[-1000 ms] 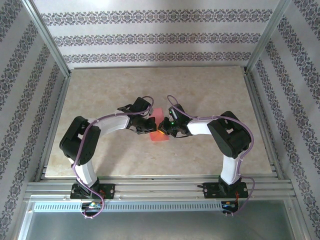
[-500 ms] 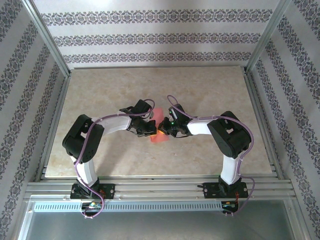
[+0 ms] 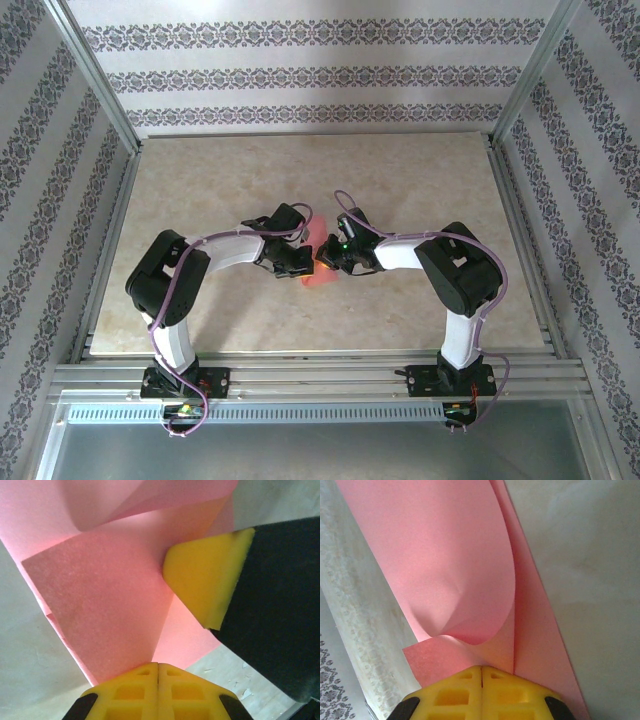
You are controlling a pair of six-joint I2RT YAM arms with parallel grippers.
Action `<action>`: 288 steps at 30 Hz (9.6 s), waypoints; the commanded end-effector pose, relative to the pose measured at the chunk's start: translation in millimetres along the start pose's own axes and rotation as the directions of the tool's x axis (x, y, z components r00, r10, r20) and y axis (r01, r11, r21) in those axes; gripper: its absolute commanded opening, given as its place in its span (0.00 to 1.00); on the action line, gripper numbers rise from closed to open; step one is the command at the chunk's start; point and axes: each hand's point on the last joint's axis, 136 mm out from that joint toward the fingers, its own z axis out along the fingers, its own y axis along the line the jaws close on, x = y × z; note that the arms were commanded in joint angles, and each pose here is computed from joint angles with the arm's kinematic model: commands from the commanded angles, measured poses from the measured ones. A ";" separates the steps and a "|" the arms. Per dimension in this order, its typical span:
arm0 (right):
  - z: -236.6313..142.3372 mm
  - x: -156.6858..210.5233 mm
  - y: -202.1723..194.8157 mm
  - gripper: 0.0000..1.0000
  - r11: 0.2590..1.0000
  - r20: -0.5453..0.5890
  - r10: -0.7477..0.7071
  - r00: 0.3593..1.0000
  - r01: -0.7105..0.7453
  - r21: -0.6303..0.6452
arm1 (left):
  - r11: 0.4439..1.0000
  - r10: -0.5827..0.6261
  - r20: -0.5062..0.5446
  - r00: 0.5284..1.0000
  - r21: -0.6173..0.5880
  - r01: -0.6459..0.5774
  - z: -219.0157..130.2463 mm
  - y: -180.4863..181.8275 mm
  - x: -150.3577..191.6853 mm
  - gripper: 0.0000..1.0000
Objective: Fold a paper plane with a square sheet of paper (pick it up from the middle)
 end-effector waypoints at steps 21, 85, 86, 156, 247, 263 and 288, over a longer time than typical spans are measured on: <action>4.3 12.3 -45.3 0.04 0.985 -0.027 0.061 0.998 -0.056 0.163 | 0.991 0.015 -0.078 0.997 -0.128 -0.025 10.2 35.2 33.9 0.00; 4.7 9.4 -20.5 0.05 0.995 -0.030 0.023 0.999 -0.020 0.095 | 0.988 -0.016 0.071 0.997 -0.149 0.027 4.6 29.7 12.8 0.00; 4.0 8.9 -18.3 0.05 0.996 -0.029 0.019 0.999 -0.017 0.084 | 0.988 -0.018 0.069 0.997 -0.151 0.028 4.9 30.5 13.3 0.00; 4.8 14.7 5.8 0.06 1.000 -0.016 -0.028 0.999 0.028 -0.005 | 0.980 -0.037 0.013 0.999 -0.195 0.038 11.1 46.4 30.0 0.00; -9.3 -39.9 -14.4 0.05 0.995 0.057 -0.029 0.998 0.023 0.100 | 0.996 0.048 0.308 0.950 0.060 -0.069 -14.9 -44.8 -69.3 0.06; -13.3 -42.6 -0.5 0.06 0.998 0.055 -0.044 0.998 0.041 0.057 | 0.998 0.031 0.202 0.979 -0.064 -0.018 23.8 -10.1 -61.6 0.00; -11.0 -70.5 -26.8 0.06 0.994 0.072 -0.030 0.997 0.022 0.108 | 0.991 0.009 0.119 0.993 -0.133 0.007 26.5 10.1 -39.1 0.00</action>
